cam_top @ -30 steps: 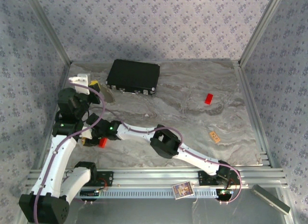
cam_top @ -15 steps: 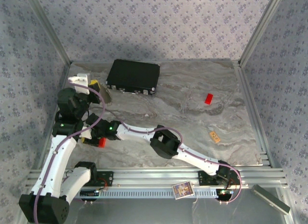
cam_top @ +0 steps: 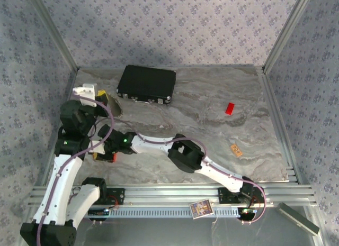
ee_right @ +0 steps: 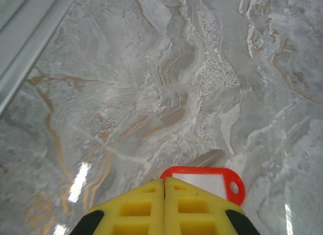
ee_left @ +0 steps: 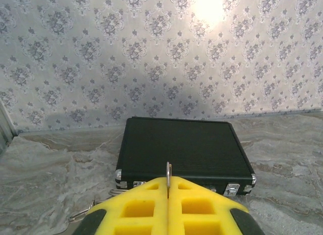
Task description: Put the keys on the keyring
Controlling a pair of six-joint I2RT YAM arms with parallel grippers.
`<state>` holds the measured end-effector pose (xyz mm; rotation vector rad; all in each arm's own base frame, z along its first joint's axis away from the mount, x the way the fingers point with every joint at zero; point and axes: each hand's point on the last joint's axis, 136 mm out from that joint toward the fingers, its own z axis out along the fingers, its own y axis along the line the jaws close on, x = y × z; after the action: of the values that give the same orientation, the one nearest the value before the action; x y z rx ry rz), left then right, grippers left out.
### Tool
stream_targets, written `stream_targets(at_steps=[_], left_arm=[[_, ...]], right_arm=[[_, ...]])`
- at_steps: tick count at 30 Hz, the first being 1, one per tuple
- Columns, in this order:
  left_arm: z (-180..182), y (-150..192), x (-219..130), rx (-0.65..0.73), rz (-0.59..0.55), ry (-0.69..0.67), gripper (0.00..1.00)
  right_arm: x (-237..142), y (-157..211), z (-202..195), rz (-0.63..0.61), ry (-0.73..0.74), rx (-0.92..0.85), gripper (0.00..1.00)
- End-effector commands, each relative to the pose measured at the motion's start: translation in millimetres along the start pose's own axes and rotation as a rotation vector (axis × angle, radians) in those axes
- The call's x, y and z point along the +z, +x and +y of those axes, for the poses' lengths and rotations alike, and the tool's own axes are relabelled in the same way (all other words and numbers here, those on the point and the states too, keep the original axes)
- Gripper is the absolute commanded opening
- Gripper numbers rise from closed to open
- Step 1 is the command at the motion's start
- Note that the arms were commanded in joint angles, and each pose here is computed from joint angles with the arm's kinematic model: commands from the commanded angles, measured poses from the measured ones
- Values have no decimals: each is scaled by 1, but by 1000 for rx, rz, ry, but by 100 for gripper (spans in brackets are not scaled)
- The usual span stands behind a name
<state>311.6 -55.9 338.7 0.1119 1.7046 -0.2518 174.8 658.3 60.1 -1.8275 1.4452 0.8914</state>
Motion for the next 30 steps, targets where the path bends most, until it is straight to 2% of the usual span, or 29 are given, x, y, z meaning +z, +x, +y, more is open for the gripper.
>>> stream_targets(at_steps=[1, 6, 10, 20, 25, 30], left_arm=[[-1, -25, -13, 30, -67, -10, 0], [-2, -27, -15, 21, -70, -9, 0], [-5, -30, -16, 0, -80, 7, 0], [-3, -12, -8, 31, -26, 3, 0], [-25, 10, -4, 100, 24, 127, 0], [-68, 32, -4, 221, 52, 320, 0]], right_arm=[[-38, -49, -7, -110, 44, -65, 0], [-69, -61, 1, -134, 77, -99, 0], [-94, -55, 14, -110, 88, -101, 0], [-162, 4, 49, -56, 189, -14, 0], [-206, 29, 63, -24, 259, 61, 0], [-248, 67, 78, 40, 296, 175, 0]])
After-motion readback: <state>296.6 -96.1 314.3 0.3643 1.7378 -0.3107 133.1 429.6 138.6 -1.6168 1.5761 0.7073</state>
